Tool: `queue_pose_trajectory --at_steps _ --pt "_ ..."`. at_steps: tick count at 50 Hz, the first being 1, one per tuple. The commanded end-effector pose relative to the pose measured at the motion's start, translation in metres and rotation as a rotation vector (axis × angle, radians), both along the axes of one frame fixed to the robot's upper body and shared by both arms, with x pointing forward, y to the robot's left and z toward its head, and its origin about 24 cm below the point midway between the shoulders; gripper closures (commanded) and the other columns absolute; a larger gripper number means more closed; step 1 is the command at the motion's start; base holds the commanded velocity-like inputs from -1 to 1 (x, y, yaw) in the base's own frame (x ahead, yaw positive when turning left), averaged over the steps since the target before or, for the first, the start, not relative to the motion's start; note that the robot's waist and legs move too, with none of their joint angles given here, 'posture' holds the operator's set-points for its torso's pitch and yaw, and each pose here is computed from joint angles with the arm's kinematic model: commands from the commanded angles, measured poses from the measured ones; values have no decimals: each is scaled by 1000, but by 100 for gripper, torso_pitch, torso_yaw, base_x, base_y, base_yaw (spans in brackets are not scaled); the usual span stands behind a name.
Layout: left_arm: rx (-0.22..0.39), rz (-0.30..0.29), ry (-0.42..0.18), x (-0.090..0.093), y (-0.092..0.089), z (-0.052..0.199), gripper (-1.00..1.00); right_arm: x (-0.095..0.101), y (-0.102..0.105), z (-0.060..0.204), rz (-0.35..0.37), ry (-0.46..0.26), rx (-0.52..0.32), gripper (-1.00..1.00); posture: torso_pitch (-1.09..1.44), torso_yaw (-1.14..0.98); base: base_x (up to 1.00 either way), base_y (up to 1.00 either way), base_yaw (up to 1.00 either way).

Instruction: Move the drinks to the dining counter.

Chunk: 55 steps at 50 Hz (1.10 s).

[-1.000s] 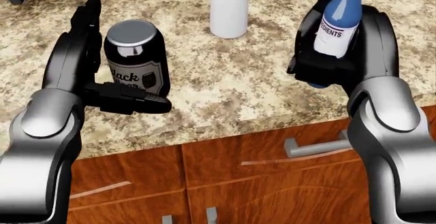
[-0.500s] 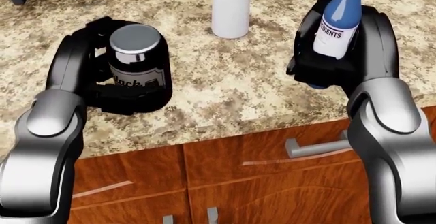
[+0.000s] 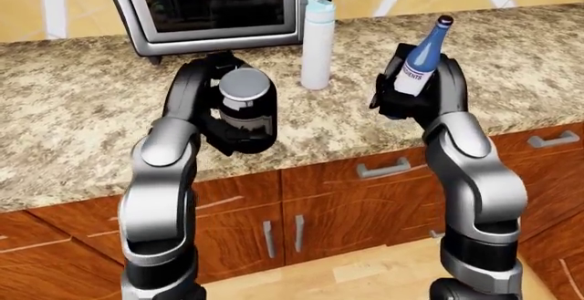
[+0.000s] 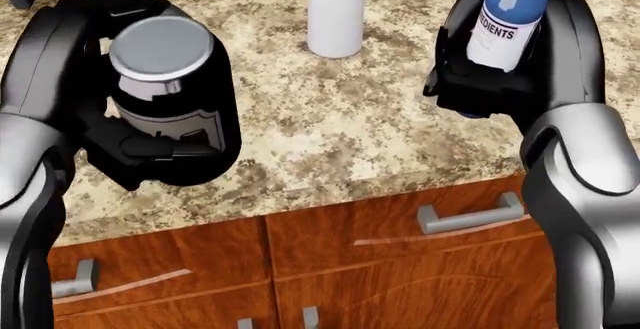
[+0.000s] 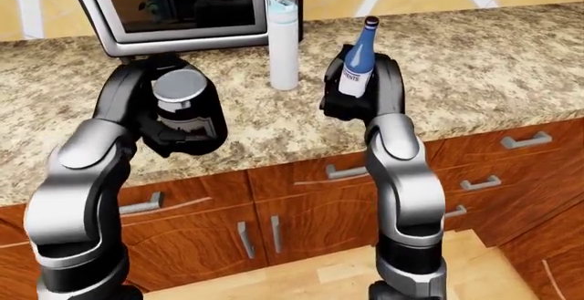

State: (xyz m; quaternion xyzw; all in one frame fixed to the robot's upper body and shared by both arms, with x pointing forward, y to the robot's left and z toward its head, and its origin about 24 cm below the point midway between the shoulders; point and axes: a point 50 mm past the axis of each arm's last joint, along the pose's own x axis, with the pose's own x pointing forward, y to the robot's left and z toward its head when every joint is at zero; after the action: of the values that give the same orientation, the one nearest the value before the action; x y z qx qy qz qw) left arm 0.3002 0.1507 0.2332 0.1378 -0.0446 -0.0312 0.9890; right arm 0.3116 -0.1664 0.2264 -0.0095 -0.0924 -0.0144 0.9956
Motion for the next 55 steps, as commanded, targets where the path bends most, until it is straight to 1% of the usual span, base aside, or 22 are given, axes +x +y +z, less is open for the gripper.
queue_pose_trajectory --at_steps 1,5,8,10,18,27,28,30,55 --pt "0 2 -72 -6 2 17 100 -7 0 22 4 -106 -3 100 0 0 0 0 0" --pt "0 -1 -92 -17 4 27 100 -12 3 25 17 -112 -17 100 0 0 0 0 0" --pt "-12 8 -111 -20 8 34 100 -15 5 27 22 -109 -21 100 0 0 -45 27 0" --pt "-14 10 -111 -21 10 33 100 -16 5 26 21 -105 -28 100 0 0 -98 63 0" --pt "-25 15 -120 -25 12 36 100 -21 6 28 34 -105 -11 100 0 0 -100 66 0" --pt "-27 8 -118 -27 11 36 100 -23 11 29 55 -110 -12 100 0 0 -100 66 0" --pt "-28 9 -118 -27 11 36 100 -24 12 28 67 -106 -11 100 0 0 -48 69 0" --pt "-27 9 -118 -27 11 36 100 -24 14 26 82 -106 -11 100 0 0 0 0 94" --pt "-27 11 -116 -28 13 32 100 -28 18 25 98 -114 -18 100 0 0 0 0 100"
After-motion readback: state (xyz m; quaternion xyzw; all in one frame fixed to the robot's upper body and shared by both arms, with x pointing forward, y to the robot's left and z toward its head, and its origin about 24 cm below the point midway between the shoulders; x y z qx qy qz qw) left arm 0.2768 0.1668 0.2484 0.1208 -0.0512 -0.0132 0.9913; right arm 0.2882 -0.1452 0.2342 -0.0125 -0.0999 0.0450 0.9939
